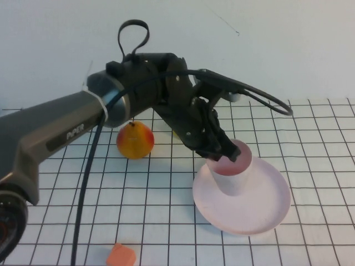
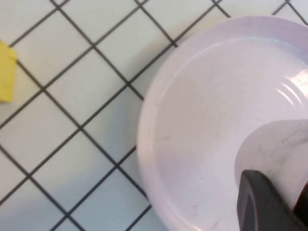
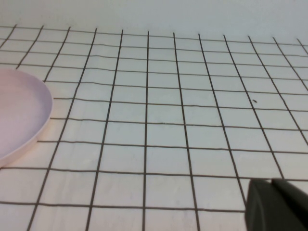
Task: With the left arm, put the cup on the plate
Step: Place the cup on the plate
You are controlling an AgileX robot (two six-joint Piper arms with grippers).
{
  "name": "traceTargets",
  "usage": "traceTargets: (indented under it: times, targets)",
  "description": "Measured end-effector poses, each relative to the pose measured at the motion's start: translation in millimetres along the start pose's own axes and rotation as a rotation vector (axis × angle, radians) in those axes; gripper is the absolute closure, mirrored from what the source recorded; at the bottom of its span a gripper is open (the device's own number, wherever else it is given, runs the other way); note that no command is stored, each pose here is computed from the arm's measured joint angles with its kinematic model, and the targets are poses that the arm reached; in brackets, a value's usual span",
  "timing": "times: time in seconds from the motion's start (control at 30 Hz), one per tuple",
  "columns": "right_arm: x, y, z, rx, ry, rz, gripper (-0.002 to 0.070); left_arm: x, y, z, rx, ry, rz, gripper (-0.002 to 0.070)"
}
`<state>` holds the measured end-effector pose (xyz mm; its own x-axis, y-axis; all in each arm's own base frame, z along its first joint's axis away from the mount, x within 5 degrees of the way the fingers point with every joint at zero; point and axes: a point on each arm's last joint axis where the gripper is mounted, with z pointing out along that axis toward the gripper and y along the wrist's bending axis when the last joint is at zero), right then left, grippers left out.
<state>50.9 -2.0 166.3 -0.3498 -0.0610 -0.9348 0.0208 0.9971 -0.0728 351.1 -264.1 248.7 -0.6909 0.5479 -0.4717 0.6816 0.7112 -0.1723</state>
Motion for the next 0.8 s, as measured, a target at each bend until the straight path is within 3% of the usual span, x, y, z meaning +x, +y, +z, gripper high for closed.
traceTargets:
  times: [0.27,0.37,0.47,0.53,0.63,0.7,0.8]
  targets:
    - [0.0,0.0,0.0,0.000,0.000,0.000,0.0678,5.4,-13.7,31.3,0.036,0.052,0.017,0.0658]
    - [0.0,0.0,0.0,0.000,0.000,0.000,0.0678,6.3,-14.2,39.9,0.051,0.055,-0.001,0.0621]
    - [0.0,0.0,0.0,0.000,0.000,0.000,0.0678,3.1,-14.0,40.3,0.050,0.040,-0.001,0.0515]
    - [0.0,0.0,0.0,0.000,0.000,0.000,0.0678,-1.1,-15.5,34.7,0.055,0.047,0.011,0.0400]
    - [0.0,0.0,0.0,0.000,0.000,0.000,0.0678,-11.8,-11.9,17.2,0.044,0.066,0.024,0.0320]
    - [0.0,0.0,0.0,0.000,0.000,0.000,0.0678,-21.6,-2.2,-1.6,0.007,0.053,0.008,0.0338]
    - [0.0,0.0,0.0,0.000,0.000,0.000,0.0678,-38.4,15.8,-49.2,-0.104,-0.036,-0.016,0.0468]
